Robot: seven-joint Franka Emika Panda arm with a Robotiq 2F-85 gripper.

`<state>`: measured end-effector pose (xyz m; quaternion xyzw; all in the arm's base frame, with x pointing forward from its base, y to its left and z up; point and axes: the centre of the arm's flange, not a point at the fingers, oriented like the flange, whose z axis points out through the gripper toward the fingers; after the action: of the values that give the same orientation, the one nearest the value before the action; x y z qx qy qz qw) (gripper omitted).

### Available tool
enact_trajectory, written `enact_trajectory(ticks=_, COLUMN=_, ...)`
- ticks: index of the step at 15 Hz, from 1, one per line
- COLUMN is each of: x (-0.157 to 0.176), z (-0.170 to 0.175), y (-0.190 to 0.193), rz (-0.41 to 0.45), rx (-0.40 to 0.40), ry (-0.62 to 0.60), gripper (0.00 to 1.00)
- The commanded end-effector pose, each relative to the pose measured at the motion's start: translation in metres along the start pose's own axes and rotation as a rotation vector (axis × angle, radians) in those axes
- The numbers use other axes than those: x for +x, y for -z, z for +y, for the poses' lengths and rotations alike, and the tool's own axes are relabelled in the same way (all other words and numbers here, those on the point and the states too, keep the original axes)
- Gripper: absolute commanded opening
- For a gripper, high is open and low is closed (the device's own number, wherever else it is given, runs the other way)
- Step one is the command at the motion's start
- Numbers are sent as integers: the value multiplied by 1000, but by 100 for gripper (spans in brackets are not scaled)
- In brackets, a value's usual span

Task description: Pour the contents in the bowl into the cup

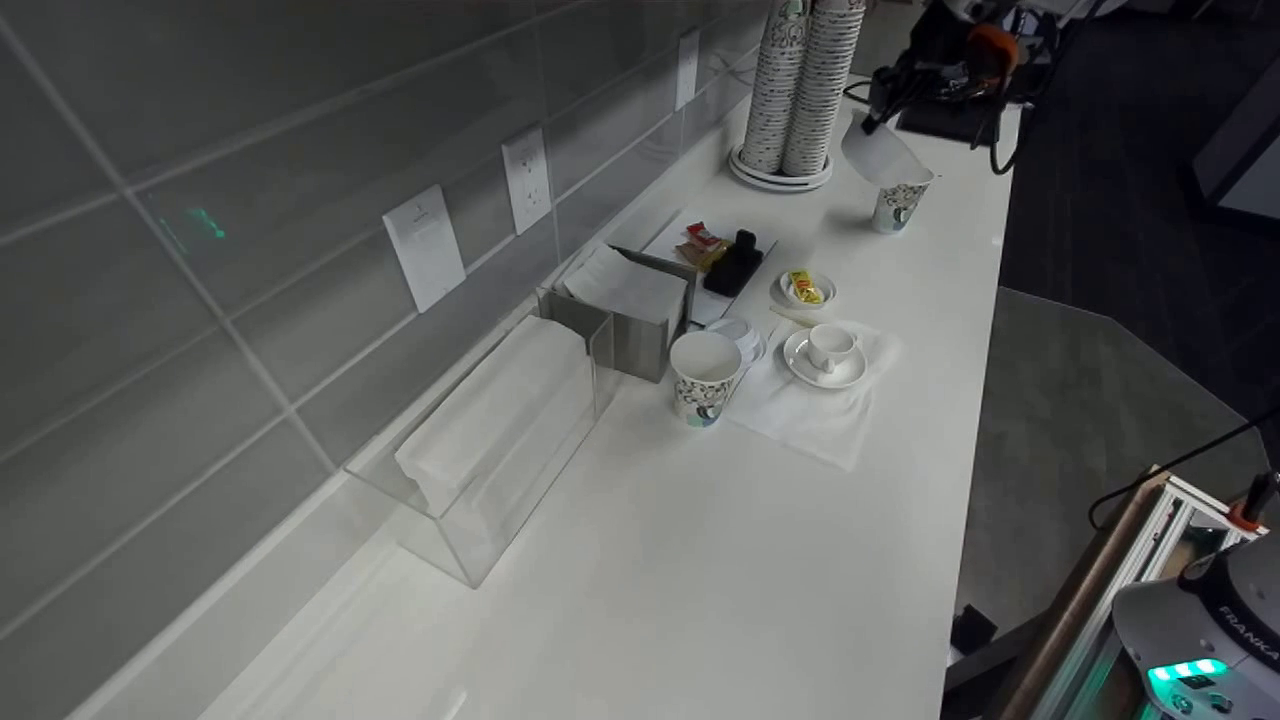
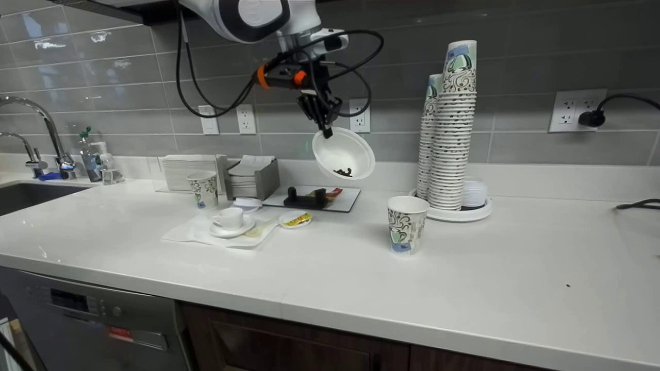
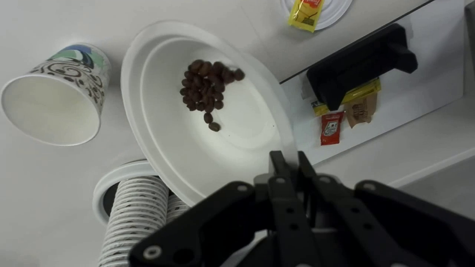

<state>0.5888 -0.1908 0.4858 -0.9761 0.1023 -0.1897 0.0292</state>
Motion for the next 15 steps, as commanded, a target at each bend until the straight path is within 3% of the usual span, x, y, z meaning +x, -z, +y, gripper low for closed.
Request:
enact_trajectory(ticks=1, x=11, z=30, y=27, rz=12, rx=48, ry=-13, gripper=2)
enact_trajectory(ticks=13, x=26, z=126, y=54, rz=30, rx=163, ry=-107, gripper=2)
enact_trajectory(ticks=14, x=9, z=108, y=53, rz=25, rx=121, ry=-95, gripper=9)
enact_trajectory(ticks=15, x=10, z=115, y=53, rz=28, rx=128, ry=-104, gripper=9)
